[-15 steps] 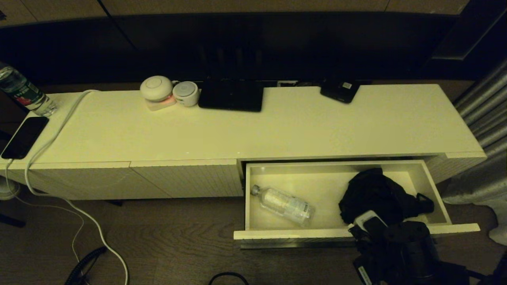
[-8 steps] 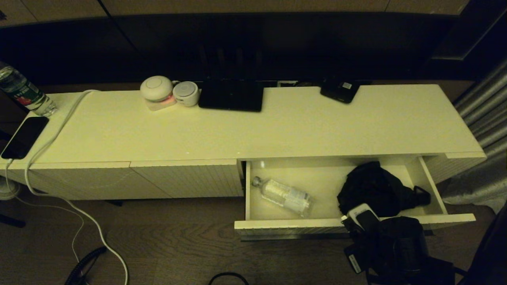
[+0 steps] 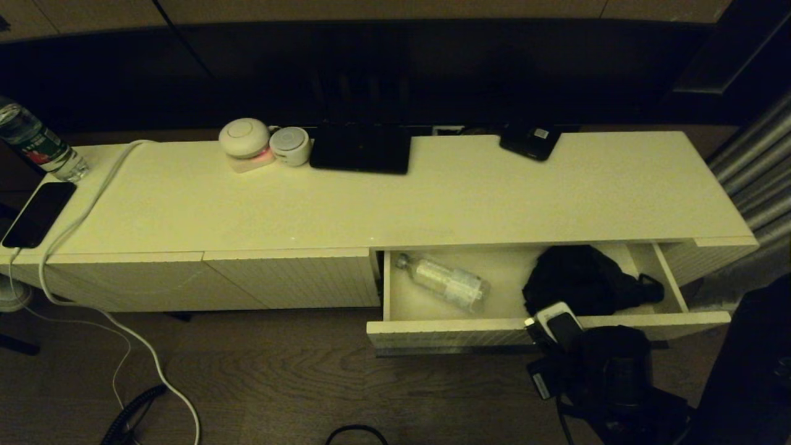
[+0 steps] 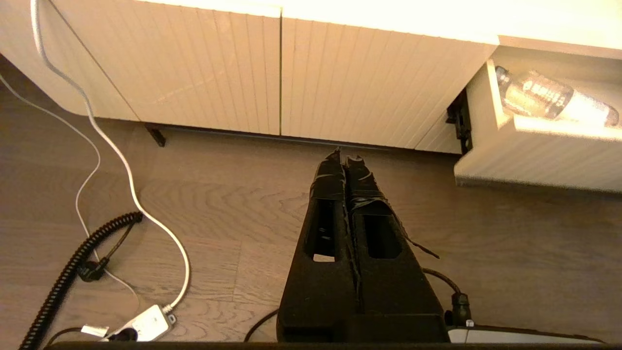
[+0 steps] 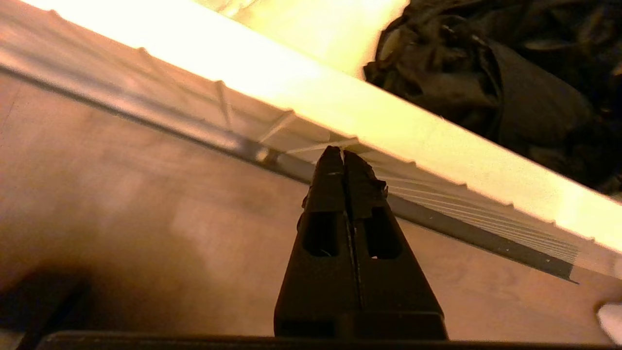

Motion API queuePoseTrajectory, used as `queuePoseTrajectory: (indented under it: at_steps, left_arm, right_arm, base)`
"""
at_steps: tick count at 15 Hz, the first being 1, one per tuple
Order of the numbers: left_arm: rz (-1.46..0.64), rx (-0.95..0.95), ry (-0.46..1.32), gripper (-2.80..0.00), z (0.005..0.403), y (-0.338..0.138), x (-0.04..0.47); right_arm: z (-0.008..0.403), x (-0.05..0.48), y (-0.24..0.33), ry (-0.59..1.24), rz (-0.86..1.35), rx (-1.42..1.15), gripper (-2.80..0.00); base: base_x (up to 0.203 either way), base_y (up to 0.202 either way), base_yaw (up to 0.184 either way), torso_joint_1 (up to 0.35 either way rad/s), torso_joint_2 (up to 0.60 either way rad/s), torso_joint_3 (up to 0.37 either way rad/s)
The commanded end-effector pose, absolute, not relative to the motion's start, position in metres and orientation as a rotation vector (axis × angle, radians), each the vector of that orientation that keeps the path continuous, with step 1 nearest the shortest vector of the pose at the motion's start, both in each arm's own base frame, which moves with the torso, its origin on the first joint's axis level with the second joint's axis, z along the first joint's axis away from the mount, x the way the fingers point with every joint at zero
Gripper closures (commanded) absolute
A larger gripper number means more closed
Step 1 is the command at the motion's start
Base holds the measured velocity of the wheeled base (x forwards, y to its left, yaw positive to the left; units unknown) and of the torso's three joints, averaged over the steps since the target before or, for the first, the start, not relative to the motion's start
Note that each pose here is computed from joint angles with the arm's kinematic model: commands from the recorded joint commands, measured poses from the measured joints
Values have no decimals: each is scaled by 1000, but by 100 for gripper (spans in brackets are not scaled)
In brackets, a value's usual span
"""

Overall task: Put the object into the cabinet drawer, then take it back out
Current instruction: Close the drawer

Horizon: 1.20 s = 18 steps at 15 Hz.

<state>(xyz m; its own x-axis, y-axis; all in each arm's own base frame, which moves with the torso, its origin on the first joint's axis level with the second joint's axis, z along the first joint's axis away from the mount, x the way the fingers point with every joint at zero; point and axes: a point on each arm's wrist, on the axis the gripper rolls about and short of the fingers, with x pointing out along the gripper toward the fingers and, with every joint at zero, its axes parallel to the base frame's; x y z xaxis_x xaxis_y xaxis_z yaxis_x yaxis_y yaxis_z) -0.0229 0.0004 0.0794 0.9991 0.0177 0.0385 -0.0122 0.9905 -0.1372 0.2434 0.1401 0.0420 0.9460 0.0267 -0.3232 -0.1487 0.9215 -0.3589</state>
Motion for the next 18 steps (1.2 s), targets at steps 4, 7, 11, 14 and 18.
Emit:
queuePoseTrajectory:
  at_steps: [4, 7, 11, 14, 18]
  left_arm:
    - [15, -140, -43, 0, 80, 0, -23]
    - [16, -138, -43, 0, 80, 0, -23]
    - [16, -138, -41, 0, 79, 0, -23]
    - [16, -138, -43, 0, 80, 0, -23]
    - [16, -138, -43, 0, 80, 0, -23]
  right_arm:
    - [41, 266, 142, 259, 55, -392, 0]
    - [42, 280, 147, 212, 42, -391, 0]
    - [42, 294, 148, 181, 20, -383, 0]
    - [46, 307, 149, 149, 1, -388, 0]
    - [49, 319, 149, 126, -15, -386, 0]
  base:
    - [0, 0, 0, 0, 0, 0]
    - [0, 0, 0, 0, 0, 0]
    - [0, 0, 0, 0, 0, 0]
    - [0, 0, 0, 0, 0, 0]
    - [0, 0, 0, 0, 0, 0]
